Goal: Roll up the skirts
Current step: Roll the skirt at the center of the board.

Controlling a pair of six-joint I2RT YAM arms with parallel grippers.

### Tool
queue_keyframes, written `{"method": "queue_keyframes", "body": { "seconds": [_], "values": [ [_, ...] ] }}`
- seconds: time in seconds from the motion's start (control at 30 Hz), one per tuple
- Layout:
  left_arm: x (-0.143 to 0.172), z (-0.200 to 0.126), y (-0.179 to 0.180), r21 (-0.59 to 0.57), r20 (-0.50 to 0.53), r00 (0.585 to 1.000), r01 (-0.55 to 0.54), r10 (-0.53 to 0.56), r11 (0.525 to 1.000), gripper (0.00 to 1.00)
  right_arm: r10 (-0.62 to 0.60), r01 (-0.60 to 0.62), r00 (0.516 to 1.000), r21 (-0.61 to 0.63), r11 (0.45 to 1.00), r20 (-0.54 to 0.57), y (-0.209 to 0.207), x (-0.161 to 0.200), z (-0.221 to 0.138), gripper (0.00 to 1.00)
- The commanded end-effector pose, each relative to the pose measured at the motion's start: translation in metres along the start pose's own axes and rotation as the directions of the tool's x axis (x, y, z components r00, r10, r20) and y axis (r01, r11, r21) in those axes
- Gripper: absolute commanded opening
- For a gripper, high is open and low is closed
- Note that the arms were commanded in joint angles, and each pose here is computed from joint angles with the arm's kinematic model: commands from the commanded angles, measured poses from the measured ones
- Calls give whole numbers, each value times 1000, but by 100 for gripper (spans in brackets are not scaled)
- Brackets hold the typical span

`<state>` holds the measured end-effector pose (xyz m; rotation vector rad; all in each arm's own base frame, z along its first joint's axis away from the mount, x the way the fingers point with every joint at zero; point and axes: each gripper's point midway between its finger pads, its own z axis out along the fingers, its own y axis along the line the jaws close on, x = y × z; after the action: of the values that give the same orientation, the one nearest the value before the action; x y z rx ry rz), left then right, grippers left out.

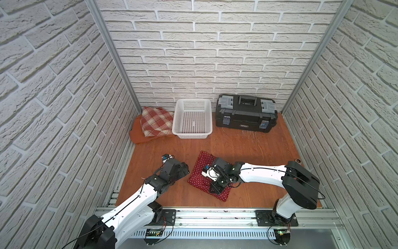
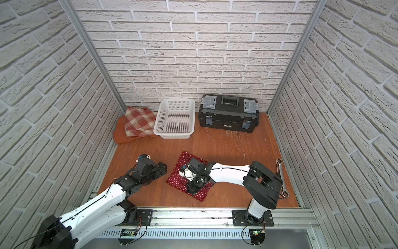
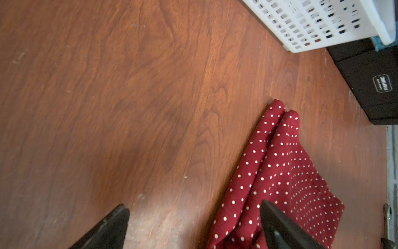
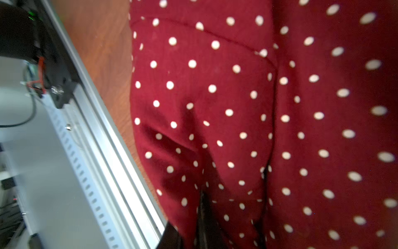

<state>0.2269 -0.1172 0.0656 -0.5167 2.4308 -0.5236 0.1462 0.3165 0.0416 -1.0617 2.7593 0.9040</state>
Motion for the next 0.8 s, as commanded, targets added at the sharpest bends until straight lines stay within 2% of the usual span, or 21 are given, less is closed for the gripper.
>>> {"method": "queue_keyframes", "body": {
  "seconds": [0.0,0.1,0.23,0.43,0.57,0.77],
  "values": [
    [3,6,-7,36,-3,1000,-12,12,999,98,4,16,996,-229,973,87,36,-22,-19,2],
    [7,10,-12,52,-18,1000,-24,25,998,98,90,-60,992,-318,946,83,26,-30,-23,2],
    [11,15,-19,66,-30,999,-39,41,997,98,224,-154,969,-455,877,104,10,-45,-32,2],
    [14,18,-27,81,-37,998,-53,56,995,98,342,-318,940,-319,893,18,-45,-20,1,2],
    [14,16,-32,92,-36,997,-59,63,994,98,379,-359,924,-232,904,45,-68,-9,3,3],
    [17,13,-38,97,-19,996,-81,84,992,98,372,-366,926,-87,926,64,-87,1,2,17]
  ]
}}
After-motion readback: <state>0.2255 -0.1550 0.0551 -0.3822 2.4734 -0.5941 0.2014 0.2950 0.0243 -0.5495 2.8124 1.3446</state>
